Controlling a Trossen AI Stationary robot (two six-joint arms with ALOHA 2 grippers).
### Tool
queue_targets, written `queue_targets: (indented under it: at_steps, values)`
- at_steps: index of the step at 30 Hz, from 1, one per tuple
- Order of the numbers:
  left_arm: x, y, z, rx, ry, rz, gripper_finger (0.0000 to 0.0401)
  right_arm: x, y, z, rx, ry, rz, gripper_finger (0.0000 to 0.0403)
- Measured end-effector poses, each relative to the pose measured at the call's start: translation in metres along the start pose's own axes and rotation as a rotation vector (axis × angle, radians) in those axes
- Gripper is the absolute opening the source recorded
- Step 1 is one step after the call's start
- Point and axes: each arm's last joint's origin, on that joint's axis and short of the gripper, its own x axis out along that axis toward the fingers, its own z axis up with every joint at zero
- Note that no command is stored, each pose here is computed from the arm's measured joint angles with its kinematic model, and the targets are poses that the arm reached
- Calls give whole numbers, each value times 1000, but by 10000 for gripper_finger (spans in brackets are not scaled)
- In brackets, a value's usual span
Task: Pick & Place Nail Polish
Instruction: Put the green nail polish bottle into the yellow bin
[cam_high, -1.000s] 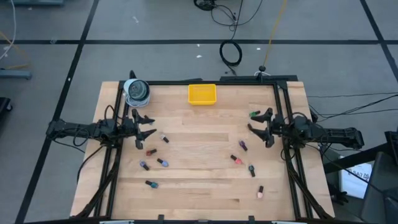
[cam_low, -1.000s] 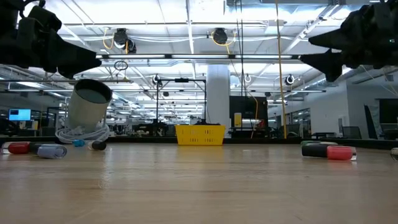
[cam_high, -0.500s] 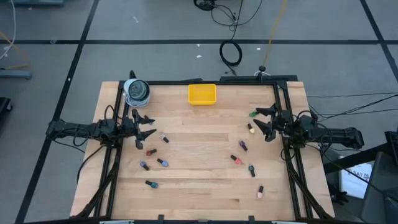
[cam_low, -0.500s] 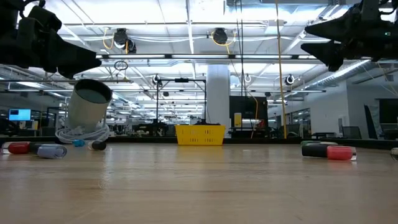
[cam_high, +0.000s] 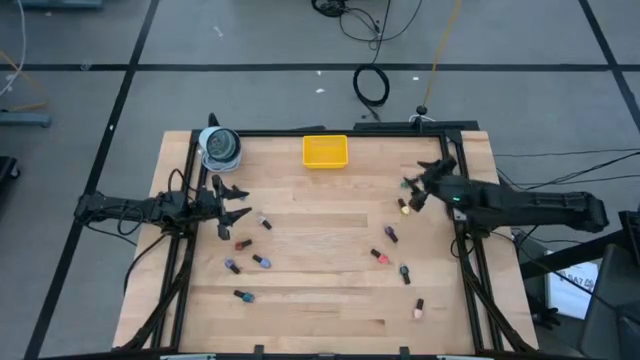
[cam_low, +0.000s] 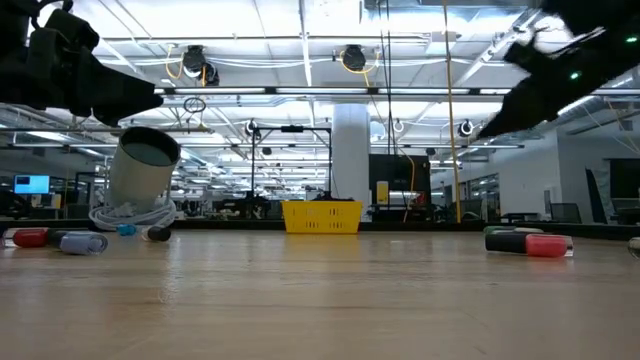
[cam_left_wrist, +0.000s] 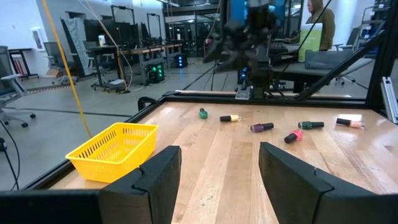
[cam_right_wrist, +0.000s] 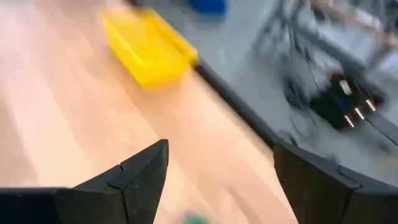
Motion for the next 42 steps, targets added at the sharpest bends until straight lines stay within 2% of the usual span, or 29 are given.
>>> queue_targets:
  at_steps: [4, 7, 12, 16, 23, 28, 36, 42]
  values:
    - [0, 0, 0, 0, 0, 0, 214, 30, -5, -2, -37, 231, -110, 276]
    - [0, 0, 0, 0, 0, 0, 214, 51, -12, -13, -26, 376, -60, 276]
    - [0, 0, 0, 0, 0, 0, 214, 75, -30, -29, 100, 518, 48, 276]
    - [0, 0, 0, 0, 0, 0, 214, 84, -38, -33, 196, 546, 96, 276]
    - [0, 0, 0, 0, 0, 0, 214, 92, -46, -43, 280, 618, 37, 276]
    - [0, 0, 0, 0, 0, 0, 214, 98, -44, -50, 302, 674, 41, 276]
    - [0, 0, 0, 0, 0, 0, 214, 98, -37, -50, 455, 690, 225, 276]
    - [0, 0, 0, 0, 0, 0, 214, 96, -33, -47, 476, 669, 319, 276]
